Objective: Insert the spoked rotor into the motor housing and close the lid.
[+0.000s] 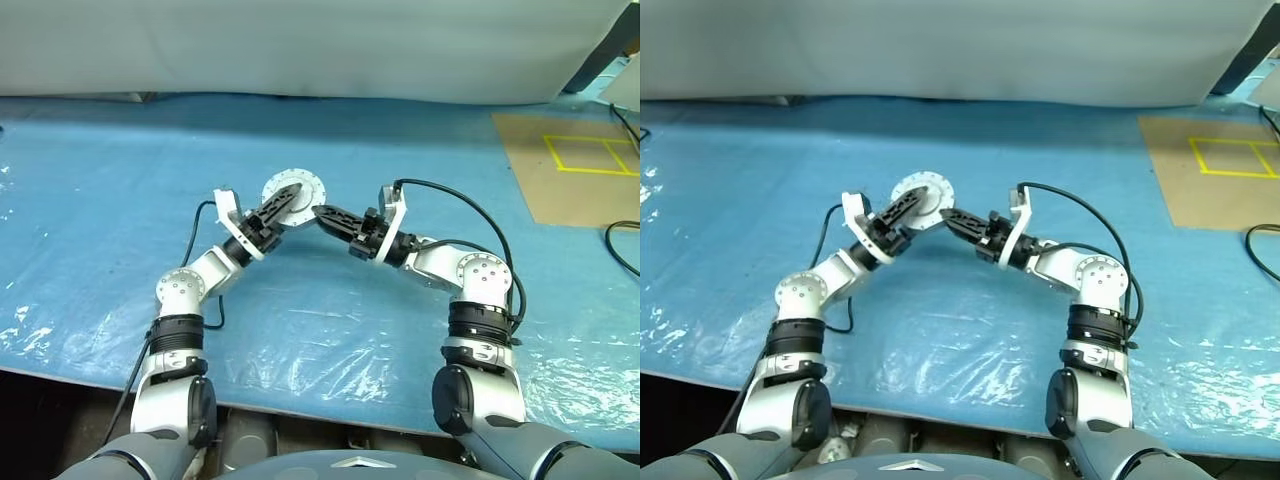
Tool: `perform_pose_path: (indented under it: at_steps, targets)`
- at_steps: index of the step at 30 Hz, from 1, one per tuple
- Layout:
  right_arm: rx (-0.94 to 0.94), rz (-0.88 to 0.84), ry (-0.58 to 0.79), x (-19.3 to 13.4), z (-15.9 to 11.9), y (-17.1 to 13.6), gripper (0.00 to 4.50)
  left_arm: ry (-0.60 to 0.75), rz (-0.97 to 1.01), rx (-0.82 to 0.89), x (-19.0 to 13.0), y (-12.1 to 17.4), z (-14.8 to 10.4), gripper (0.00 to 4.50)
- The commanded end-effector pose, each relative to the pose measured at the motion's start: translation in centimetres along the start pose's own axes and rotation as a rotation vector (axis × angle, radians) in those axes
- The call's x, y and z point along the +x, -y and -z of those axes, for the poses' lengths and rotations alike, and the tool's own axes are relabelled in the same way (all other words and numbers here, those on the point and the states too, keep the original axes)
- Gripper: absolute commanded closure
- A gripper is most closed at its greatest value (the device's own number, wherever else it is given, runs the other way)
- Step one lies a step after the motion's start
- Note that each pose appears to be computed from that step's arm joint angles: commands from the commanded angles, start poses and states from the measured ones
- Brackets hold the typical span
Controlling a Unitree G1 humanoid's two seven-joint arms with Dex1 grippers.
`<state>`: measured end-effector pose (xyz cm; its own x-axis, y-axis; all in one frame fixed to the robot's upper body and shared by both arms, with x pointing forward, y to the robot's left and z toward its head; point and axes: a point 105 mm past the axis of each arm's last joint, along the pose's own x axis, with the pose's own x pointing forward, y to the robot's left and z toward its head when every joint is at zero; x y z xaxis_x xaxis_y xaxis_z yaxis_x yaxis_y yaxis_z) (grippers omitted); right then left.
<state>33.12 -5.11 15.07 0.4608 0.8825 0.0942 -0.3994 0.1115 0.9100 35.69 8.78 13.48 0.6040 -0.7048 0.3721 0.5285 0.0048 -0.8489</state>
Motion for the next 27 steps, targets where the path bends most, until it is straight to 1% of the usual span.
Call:
perform_pose_path:
  at_steps: [1,4,5,6,7,10,14,16,19,21,24,26,27]
  targets:
    - [-0.027,-0.105,0.014,0.2,-0.4,-2.3,3.41,0.032,-0.001,0.057,0.0,0.0,-0.6,0.23]
    - [-0.024,-0.105,0.015,0.2,-0.4,-2.2,3.41,0.039,0.020,0.049,0.1,0.4,-0.7,0.99]
    - [-0.023,-0.105,0.015,0.2,-0.4,-2.2,3.41,0.031,0.018,0.051,0.3,0.5,-0.6,1.28]
    - [-0.023,-0.104,0.015,0.2,-0.4,-2.2,3.41,0.025,0.015,0.054,0.5,0.5,-0.6,1.67]
    - [-0.022,-0.104,0.015,0.2,-0.4,-2.2,3.41,0.020,0.019,0.061,0.6,0.6,-0.5,1.86]
    - [-0.019,-0.104,0.011,0.2,-0.3,-2.2,3.41,0.067,0.062,0.071,0.9,1.2,-1.1,1.89]
    - [-0.051,-0.053,0.003,0.4,0.0,-1.6,3.41,0.008,0.082,0.071,1.1,1.7,-0.1,1.89]
    - [-0.069,-0.036,0.006,0.4,0.0,-1.5,3.41,0.024,0.115,0.073,1.1,2.2,-0.2,1.89]
    - [-0.082,-0.018,0.020,0.3,-0.2,-1.3,3.41,0.010,0.044,0.072,1.3,1.3,-0.1,1.89]
    - [-0.085,-0.009,0.025,0.4,-0.2,-1.1,3.41,0.013,0.066,0.074,1.1,1.6,-0.1,1.89]
    - [-0.090,-0.004,0.026,0.4,-0.2,-1.0,3.41,0.017,0.044,0.089,1.0,1.3,-0.2,1.89]
    - [-0.077,-0.009,0.028,0.4,-0.3,-0.9,2.67,0.038,0.029,0.093,1.1,1.3,-0.8,1.89]
    - [-0.059,-0.025,0.014,0.4,-0.1,-1.0,2.38,0.049,0.036,0.100,1.1,1.5,-1.2,1.89]
